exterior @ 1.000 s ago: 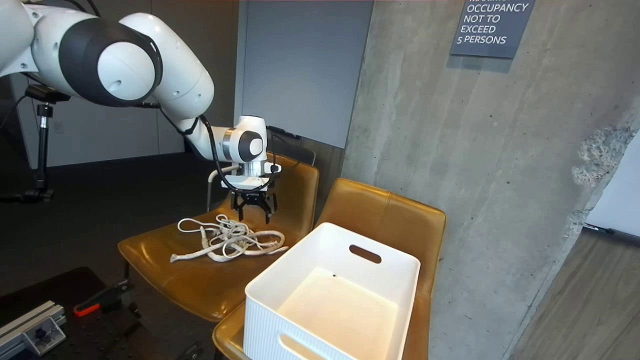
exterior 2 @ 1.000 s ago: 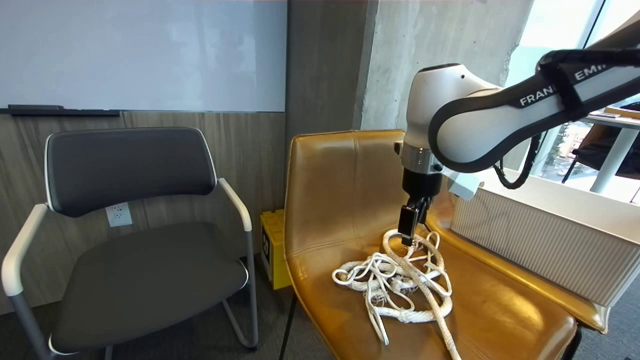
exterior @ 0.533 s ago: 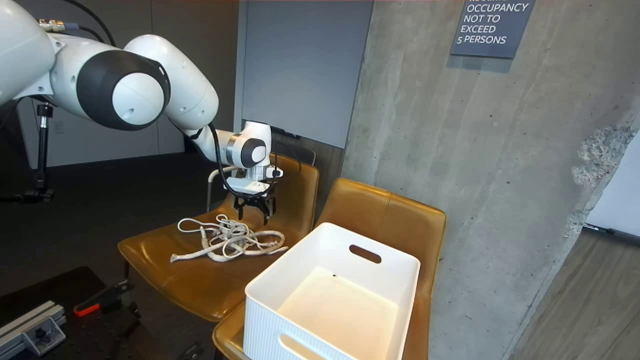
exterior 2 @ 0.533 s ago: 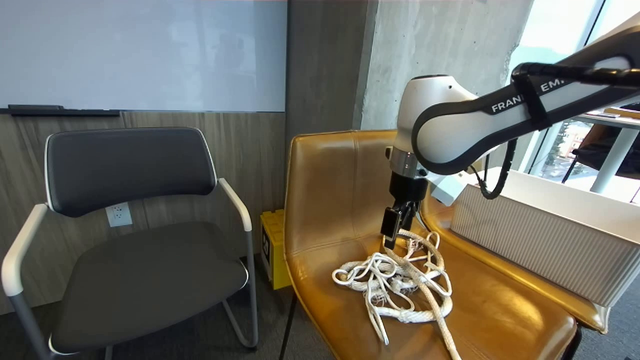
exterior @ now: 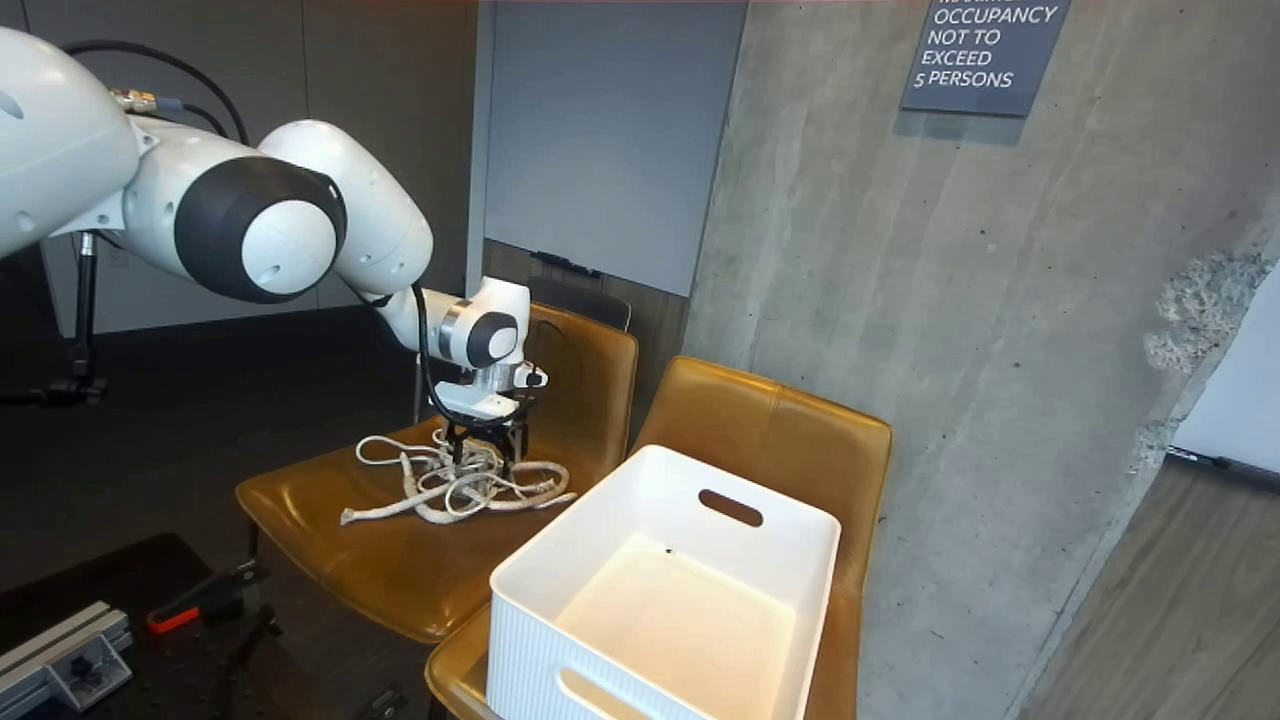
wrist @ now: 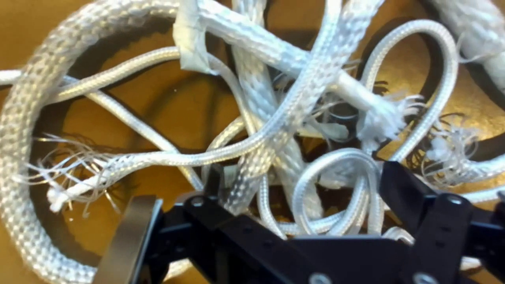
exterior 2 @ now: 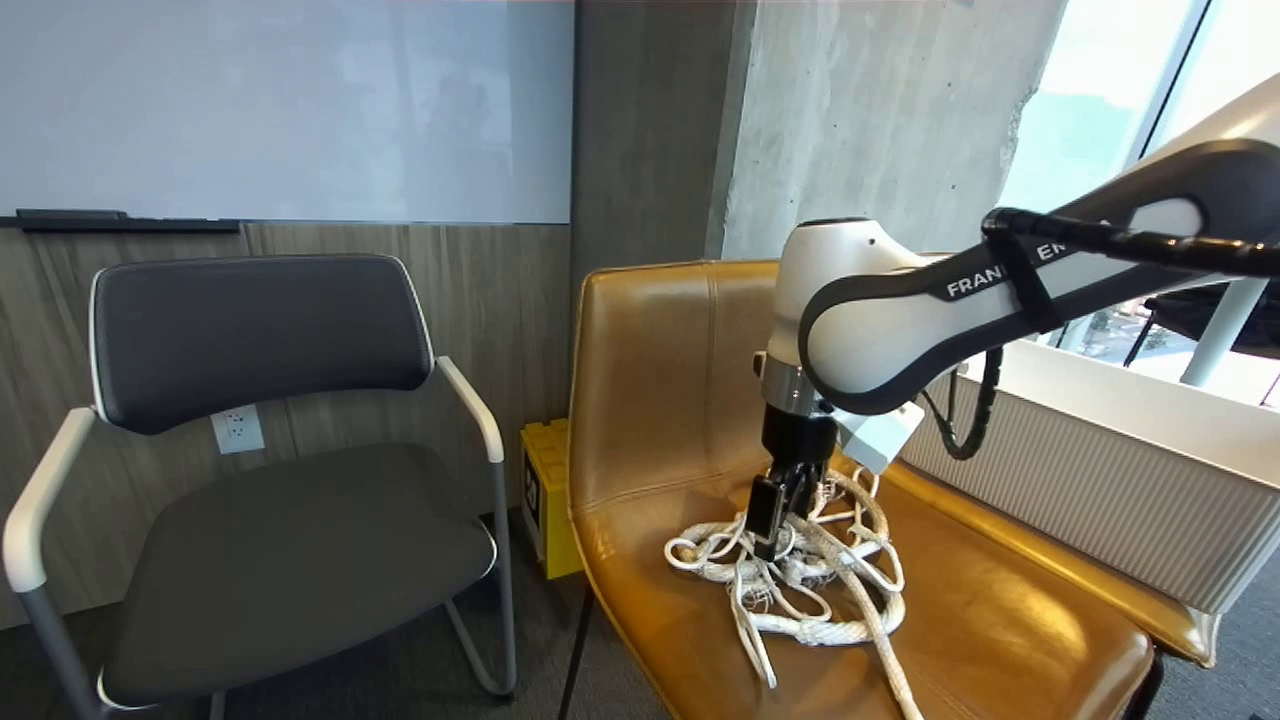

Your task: Put the ropes inside the white basket then remove the ropes

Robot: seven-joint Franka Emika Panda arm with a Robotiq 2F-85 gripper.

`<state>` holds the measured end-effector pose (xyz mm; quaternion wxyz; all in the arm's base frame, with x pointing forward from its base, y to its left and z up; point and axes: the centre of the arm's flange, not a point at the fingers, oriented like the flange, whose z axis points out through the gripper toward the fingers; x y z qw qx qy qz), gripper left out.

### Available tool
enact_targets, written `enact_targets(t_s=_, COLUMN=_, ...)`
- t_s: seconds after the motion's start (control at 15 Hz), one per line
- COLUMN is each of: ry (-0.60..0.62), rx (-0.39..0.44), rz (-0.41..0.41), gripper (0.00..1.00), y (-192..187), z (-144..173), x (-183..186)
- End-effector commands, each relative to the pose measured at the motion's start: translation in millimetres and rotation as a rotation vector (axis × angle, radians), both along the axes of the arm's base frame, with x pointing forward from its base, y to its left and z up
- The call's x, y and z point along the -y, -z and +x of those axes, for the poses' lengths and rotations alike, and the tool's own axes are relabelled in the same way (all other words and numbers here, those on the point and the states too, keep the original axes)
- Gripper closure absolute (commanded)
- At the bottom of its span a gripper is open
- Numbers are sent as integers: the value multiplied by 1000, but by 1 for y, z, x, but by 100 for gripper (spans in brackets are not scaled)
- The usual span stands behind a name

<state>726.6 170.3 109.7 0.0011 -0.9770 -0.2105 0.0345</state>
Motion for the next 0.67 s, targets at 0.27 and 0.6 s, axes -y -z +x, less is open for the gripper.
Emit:
enact_targets(t_s=0.27, ry=-68, rx=-53, rz=-53, gripper=25, y=43, z=0, x=8)
enact_targets(t_s=0.6, ry=-104, rx=-79, rz=-88, gripper=56, y=37, z=-15, x=1)
